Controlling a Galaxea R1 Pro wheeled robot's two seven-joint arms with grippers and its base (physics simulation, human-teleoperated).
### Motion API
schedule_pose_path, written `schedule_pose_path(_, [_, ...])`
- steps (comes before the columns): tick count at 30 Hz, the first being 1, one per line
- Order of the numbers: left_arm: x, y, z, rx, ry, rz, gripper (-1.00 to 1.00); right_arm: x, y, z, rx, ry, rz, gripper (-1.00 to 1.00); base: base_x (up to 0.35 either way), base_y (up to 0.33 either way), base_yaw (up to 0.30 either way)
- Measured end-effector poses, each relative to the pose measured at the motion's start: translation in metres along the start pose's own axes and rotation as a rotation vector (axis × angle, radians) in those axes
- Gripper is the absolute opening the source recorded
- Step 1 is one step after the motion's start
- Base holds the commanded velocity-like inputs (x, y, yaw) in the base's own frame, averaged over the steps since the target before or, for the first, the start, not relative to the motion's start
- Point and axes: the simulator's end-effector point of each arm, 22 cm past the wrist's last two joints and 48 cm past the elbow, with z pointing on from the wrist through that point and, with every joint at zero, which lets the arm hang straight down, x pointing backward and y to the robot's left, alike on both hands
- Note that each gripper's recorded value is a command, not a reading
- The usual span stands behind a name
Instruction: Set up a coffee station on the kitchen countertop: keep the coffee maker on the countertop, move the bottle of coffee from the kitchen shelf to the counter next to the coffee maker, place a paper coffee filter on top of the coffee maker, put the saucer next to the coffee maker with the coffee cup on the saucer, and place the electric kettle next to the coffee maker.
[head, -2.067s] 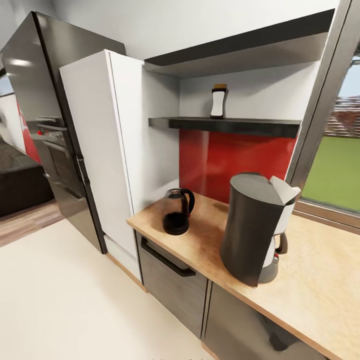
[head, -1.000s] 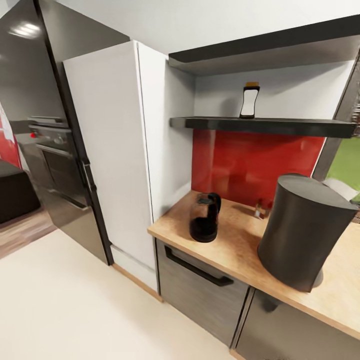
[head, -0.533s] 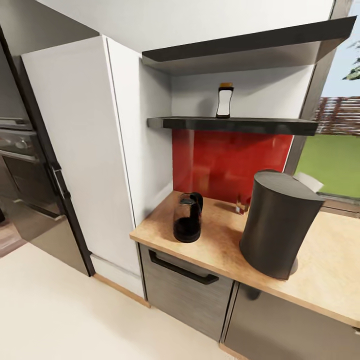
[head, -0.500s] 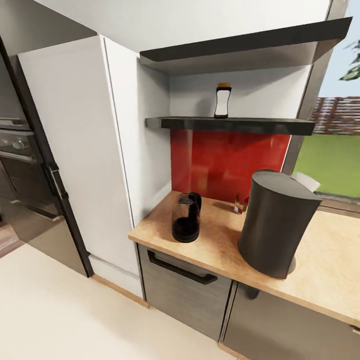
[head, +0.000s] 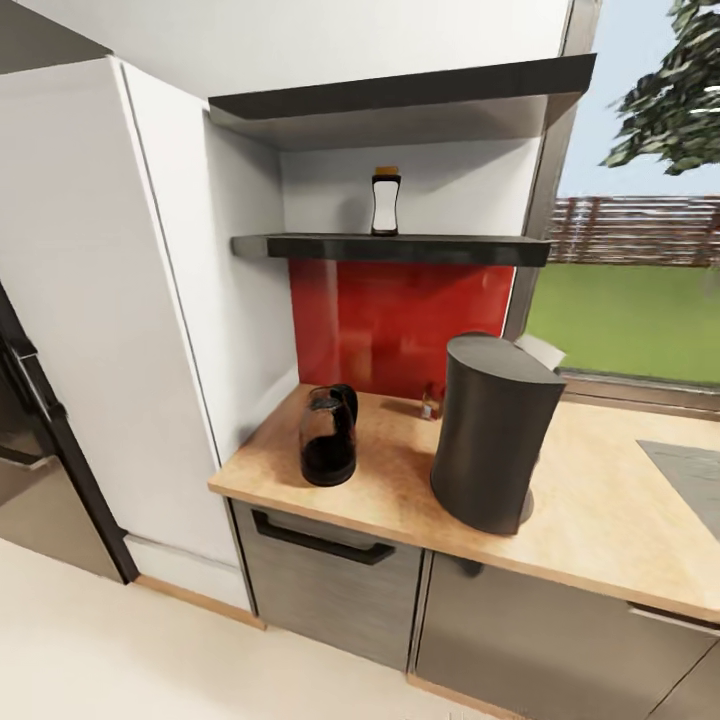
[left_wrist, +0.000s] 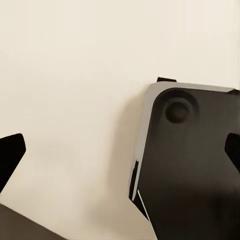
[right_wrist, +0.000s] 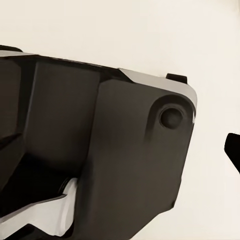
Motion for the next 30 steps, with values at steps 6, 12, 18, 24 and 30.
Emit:
schedule_pose_path(6, [0.002, 0.001, 0.0, -0.001, 0.005, 0.001, 1.0, -0.002, 0.013, 0.001, -0.017, -0.004, 0.026, 1.0, 0.0, 0.0, -0.3])
schedule_pose_path(12, [0.0, 0.0, 0.0, 0.001, 0.0, 0.002, 1.0, -0.006, 0.007, 0.001, -0.003, -0.02, 0.142, 1.0, 0.0, 0.0, -0.3])
schedule_pose_path(18, [0.002, 0.0, 0.0, -0.001, 0.004, -0.001, 1.0, -0.004, -0.008, -0.001, 0.02, -0.017, 0.109, 1.0, 0.0, 0.0, -0.3])
schedule_pose_path(24, [0.001, 0.0, 0.0, 0.0, 0.002, 0.002, 1.0, -0.002, -0.015, -0.001, 0.032, -0.012, 0.085, 1.0, 0.0, 0.0, -0.299])
schedule_pose_path(30, [0.001, 0.0, 0.0, -0.001, 0.003, -0.002, 1.0, -0.003, -0.015, -0.001, 0.033, -0.014, 0.085, 1.0, 0.0, 0.0, -0.298])
